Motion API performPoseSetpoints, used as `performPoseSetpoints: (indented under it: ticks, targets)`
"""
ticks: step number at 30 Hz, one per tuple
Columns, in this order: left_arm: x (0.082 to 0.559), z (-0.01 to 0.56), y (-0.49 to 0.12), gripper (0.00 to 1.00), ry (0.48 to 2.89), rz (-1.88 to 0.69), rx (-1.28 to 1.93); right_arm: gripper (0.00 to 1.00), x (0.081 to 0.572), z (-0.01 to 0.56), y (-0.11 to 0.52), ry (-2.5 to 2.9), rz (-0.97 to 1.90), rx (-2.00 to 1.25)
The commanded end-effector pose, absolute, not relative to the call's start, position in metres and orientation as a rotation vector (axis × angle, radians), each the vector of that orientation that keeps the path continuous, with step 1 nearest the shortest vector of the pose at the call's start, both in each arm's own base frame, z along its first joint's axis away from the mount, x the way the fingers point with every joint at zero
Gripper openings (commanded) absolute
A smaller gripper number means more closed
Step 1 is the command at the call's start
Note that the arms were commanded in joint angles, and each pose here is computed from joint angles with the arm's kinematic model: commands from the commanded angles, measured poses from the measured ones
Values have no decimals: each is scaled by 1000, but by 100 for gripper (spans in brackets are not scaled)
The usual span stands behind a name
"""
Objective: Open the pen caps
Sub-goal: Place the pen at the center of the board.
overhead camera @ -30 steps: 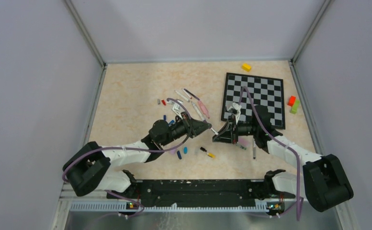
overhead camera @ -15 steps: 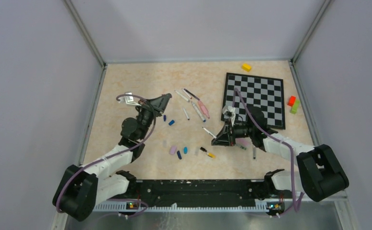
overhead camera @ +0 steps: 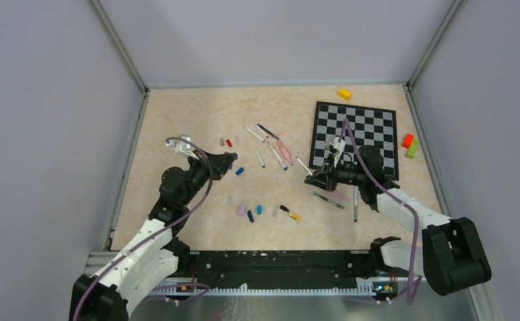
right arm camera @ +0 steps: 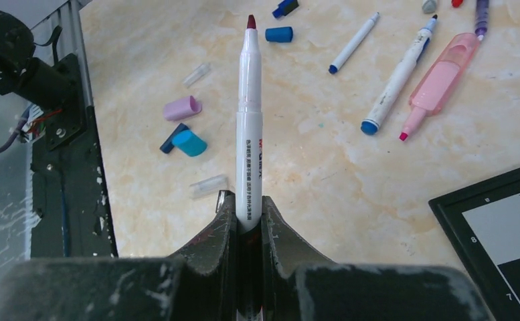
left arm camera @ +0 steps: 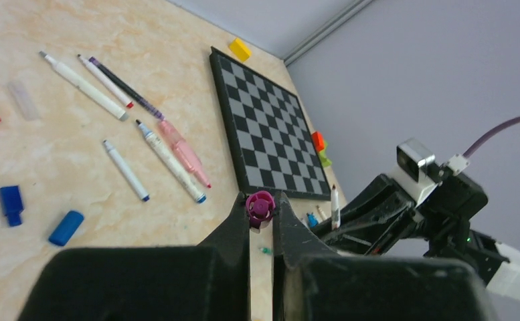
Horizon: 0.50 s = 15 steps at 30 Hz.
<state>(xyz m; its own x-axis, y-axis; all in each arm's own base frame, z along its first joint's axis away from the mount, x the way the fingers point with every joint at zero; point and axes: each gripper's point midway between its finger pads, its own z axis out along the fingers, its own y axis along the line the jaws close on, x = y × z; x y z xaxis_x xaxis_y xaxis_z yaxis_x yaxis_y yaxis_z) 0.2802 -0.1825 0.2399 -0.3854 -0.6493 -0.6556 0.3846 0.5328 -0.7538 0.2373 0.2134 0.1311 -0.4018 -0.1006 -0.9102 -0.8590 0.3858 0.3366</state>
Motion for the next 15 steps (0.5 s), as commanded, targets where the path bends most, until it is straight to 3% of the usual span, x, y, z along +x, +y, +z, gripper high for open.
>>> performPoseSetpoints:
  ticks: [1, 15]
  targets:
    - [259, 199, -168, 0, 1751, -997, -174, 0, 266, 152, 211, 1761, 1001, -800]
    - [247, 158, -148, 0, 1876, -837, -170, 0, 428, 122, 224, 2111, 790, -877]
